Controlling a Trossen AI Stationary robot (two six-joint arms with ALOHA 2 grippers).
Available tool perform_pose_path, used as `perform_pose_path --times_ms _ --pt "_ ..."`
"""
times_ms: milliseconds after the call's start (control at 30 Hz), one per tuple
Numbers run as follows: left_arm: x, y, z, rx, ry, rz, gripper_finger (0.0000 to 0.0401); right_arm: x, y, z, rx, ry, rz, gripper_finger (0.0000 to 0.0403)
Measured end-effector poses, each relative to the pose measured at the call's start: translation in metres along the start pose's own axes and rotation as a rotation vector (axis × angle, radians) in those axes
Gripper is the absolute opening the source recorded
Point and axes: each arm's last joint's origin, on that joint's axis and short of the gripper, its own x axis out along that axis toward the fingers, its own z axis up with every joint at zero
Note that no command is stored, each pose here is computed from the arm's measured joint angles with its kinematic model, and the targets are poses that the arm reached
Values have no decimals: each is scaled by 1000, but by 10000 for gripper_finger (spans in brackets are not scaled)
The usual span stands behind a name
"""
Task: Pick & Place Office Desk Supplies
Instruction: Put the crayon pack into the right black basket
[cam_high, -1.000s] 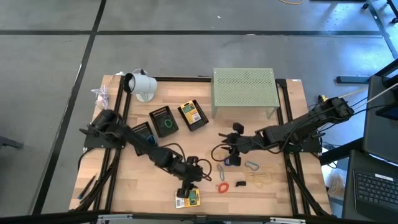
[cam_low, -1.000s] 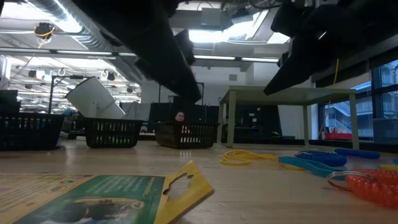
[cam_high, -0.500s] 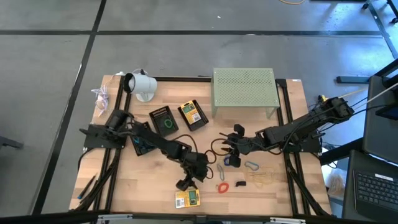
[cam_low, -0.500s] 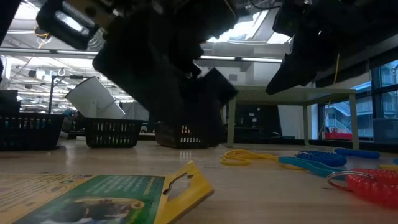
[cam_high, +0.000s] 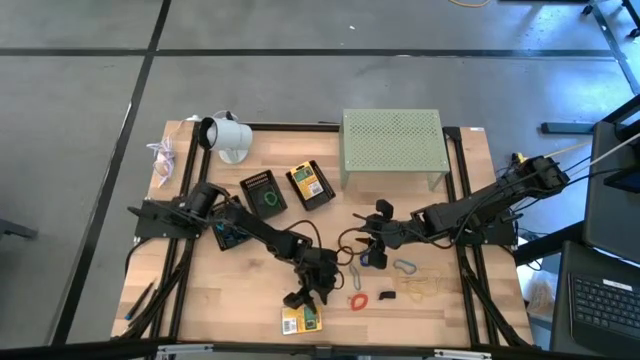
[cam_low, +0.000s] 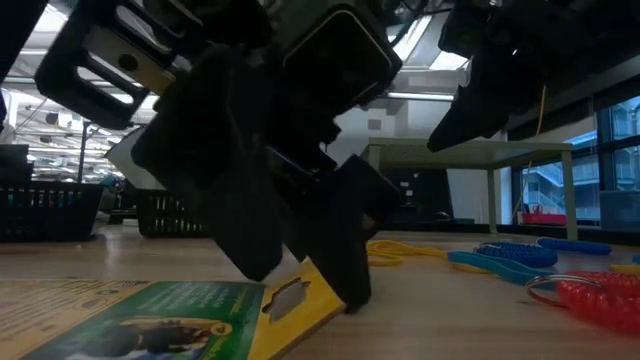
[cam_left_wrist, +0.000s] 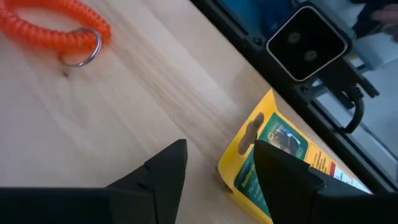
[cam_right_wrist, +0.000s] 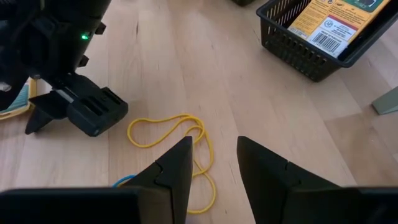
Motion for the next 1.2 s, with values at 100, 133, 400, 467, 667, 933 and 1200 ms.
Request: perform_pose_path --times_ms 100,133,400,467,667,933,1200 --pt "2 1 0 8 -9 -4 168 0 0 0 0 0 0 131" --pt "3 0 0 10 -11 -4 161 0 0 0 0 0 0 131" --pt "7 -7 -2 -3 -2 -102 101 0 0 0 -1 1 0 131" --pt "8 -8 -2 32 1 -92 87 0 0 0 -6 1 0 131" --pt "8 -7 -2 71 2 -71 26 0 0 0 -9 1 0 131" --pt "-3 -9 7 8 -15 -37 2 0 0 0 -12 1 0 131" --pt "-51 -31 38 49 -13 205 2 0 0 0 -23 1 0 131"
